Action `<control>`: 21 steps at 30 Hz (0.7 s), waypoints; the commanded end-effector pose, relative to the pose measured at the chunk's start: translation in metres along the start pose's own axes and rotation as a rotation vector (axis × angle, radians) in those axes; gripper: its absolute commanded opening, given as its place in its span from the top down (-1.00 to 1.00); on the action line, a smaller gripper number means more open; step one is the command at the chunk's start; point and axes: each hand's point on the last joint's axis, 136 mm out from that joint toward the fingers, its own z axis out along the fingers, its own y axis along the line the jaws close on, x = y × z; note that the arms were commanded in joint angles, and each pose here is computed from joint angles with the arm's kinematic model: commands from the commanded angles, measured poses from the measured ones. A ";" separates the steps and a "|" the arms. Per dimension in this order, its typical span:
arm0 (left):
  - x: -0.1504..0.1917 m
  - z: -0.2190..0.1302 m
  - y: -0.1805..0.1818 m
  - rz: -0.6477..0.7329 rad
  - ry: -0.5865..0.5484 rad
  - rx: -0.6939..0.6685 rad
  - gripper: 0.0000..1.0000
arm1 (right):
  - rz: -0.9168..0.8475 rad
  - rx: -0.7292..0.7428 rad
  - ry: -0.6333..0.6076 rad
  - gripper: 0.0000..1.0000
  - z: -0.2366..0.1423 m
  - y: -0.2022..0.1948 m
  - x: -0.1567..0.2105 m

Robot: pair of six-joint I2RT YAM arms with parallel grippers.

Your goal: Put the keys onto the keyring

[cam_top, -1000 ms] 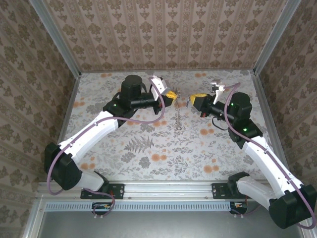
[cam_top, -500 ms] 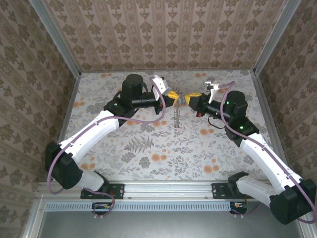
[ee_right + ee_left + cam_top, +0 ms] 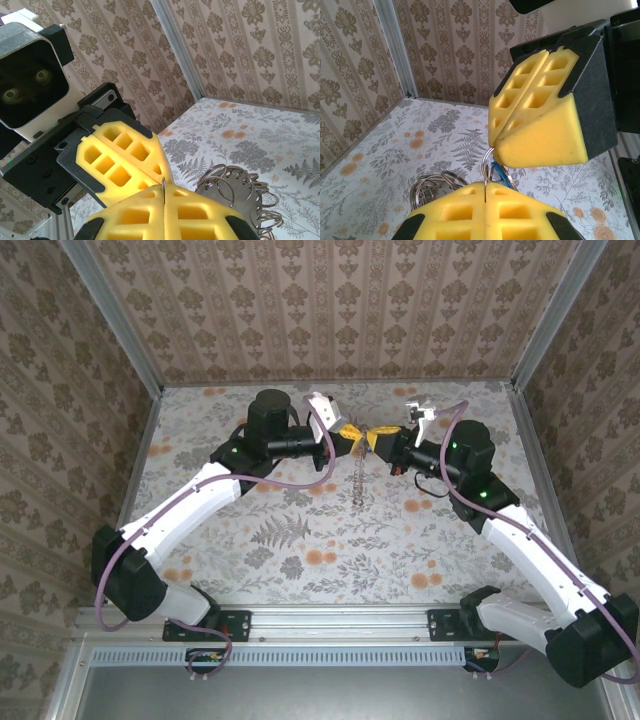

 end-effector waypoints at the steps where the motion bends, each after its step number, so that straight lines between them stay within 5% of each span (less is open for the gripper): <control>1: -0.022 -0.001 -0.007 0.020 -0.045 0.032 1.00 | -0.038 -0.014 -0.018 1.00 0.003 0.006 -0.009; 21: -0.027 -0.007 -0.010 0.037 -0.066 0.015 1.00 | -0.033 0.129 0.025 1.00 -0.007 -0.032 0.020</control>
